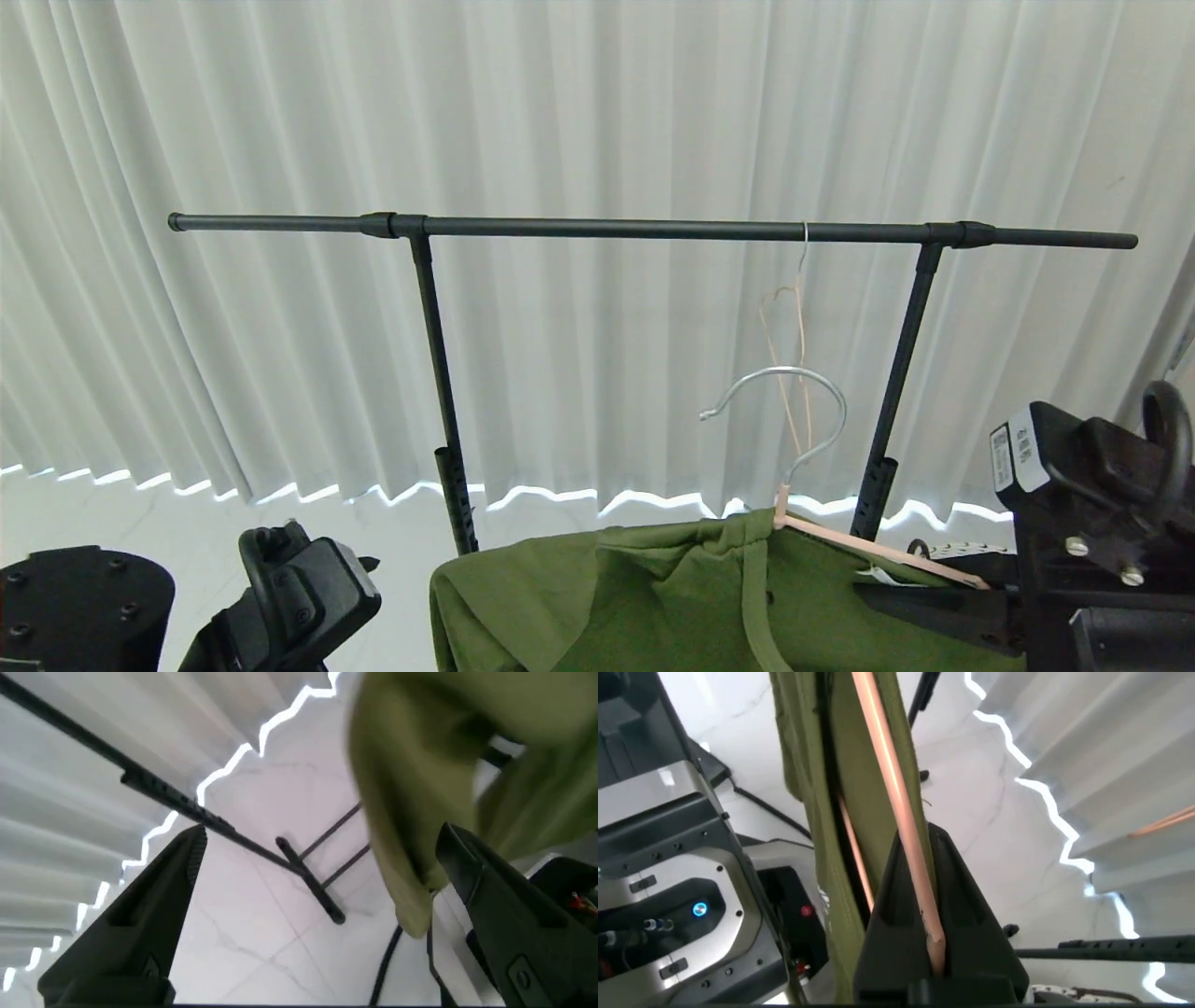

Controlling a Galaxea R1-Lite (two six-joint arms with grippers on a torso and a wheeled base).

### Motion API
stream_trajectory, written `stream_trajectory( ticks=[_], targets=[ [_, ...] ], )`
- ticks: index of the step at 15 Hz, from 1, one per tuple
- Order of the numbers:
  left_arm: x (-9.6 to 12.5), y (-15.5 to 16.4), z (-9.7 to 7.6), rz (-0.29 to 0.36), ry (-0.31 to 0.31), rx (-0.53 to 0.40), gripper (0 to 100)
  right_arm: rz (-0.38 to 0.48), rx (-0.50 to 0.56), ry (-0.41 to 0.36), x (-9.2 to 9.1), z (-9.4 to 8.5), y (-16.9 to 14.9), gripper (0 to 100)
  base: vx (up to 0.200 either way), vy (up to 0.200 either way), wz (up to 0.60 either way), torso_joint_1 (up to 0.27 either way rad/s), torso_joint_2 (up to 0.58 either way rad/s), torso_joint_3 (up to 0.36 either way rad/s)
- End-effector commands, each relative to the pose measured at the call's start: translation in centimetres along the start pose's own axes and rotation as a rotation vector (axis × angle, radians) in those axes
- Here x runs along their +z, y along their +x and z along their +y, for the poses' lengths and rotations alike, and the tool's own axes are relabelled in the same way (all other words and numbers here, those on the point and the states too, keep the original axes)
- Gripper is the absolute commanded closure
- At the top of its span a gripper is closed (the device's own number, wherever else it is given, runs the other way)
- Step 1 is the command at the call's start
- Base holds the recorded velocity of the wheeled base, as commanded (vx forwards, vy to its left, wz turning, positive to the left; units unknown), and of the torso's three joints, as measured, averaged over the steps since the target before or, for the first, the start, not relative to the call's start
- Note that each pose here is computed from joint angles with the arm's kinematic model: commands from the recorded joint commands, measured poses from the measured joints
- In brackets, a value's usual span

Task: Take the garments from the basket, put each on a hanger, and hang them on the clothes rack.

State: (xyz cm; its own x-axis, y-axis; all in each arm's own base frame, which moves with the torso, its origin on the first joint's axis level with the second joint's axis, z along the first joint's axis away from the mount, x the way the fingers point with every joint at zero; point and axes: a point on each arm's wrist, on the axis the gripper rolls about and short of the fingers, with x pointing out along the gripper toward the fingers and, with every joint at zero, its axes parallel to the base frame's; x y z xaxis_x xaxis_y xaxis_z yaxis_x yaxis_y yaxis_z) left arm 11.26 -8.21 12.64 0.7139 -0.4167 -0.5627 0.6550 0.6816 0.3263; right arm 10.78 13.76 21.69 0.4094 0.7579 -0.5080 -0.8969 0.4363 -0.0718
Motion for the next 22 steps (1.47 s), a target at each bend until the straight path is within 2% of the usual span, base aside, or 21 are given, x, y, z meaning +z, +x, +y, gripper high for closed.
stream_trajectory(
  ticks=[1, 2, 4, 5, 11, 16, 18, 20, 21, 22],
  targets=[
    [-0.4, 0.7, 0.3, 0.045, -0.02, 0.0, 0, -0.009, 0.003, -0.017, -0.1, 0.1, -0.3, 100, 0.0, 0.0, 0.0, 0.0, 0.0, 0.0],
    [-0.5, 0.9, 0.7, 0.057, -0.036, 0.013, 0, -0.013, 0.007, -0.024, -0.1, 0.1, -0.3, 100, 0.0, 0.0, 0.0, 0.0, 0.0, 0.0],
    [-0.6, 0.9, 0.8, 0.037, -0.047, -0.001, 0, -0.017, 0.019, -0.032, 0.0, 0.3, -0.3, 100, 0.0, 0.0, 0.0, 0.0, 0.0, 0.0],
    [-0.6, 0.9, 0.7, 0.027, -0.048, -0.017, 100, -0.016, 0.019, -0.032, 0.0, 0.3, -0.3, 100, 0.0, 0.0, 0.0, 0.0, 0.0, 0.0],
    [-0.7, 0.8, 1.0, 0.027, -0.058, -0.004, 100, -0.025, 0.008, -0.028, 0.0, 0.3, -0.6, 100, 0.0, 0.0, 0.0, 0.0, 0.0, 0.0],
    [-2.3, 0.5, 3.9, 0.105, -0.177, 0.179, 100, -0.019, -0.05, 0.005, -0.4, -0.7, -0.9, 100, 0.0, 0.0, 0.0, 0.0, 0.0, 0.0],
    [-2.5, 0.4, 4.0, 0.11, -0.181, 0.19, 100, -0.021, -0.058, 0.008, -0.3, -0.8, -0.9, 100, 0.0, 0.0, 0.0, 0.0, 0.0, 0.0],
    [-2.3, 0.4, 3.8, 0.1, -0.158, 0.178, 100, -0.037, -0.061, 0.008, -0.1, -0.9, -0.9, 100, 0.0, 0.0, 0.0, 0.0, 0.0, 0.0],
    [-2.1, 0.3, 3.7, 0.083, -0.151, 0.174, 0, -0.04, -0.063, 0.008, -0.1, -0.9, -0.8, 100, 0.0, 0.0, 0.0, 0.0, 0.0, 0.0],
    [-2.0, 0.2, 3.5, 0.073, -0.142, 0.167, 0, -0.04, -0.063, 0.012, -0.1, -1.0, -0.8, 100, 0.0, 0.0, 0.0, 0.0, 0.0, 0.0]
  ],
)
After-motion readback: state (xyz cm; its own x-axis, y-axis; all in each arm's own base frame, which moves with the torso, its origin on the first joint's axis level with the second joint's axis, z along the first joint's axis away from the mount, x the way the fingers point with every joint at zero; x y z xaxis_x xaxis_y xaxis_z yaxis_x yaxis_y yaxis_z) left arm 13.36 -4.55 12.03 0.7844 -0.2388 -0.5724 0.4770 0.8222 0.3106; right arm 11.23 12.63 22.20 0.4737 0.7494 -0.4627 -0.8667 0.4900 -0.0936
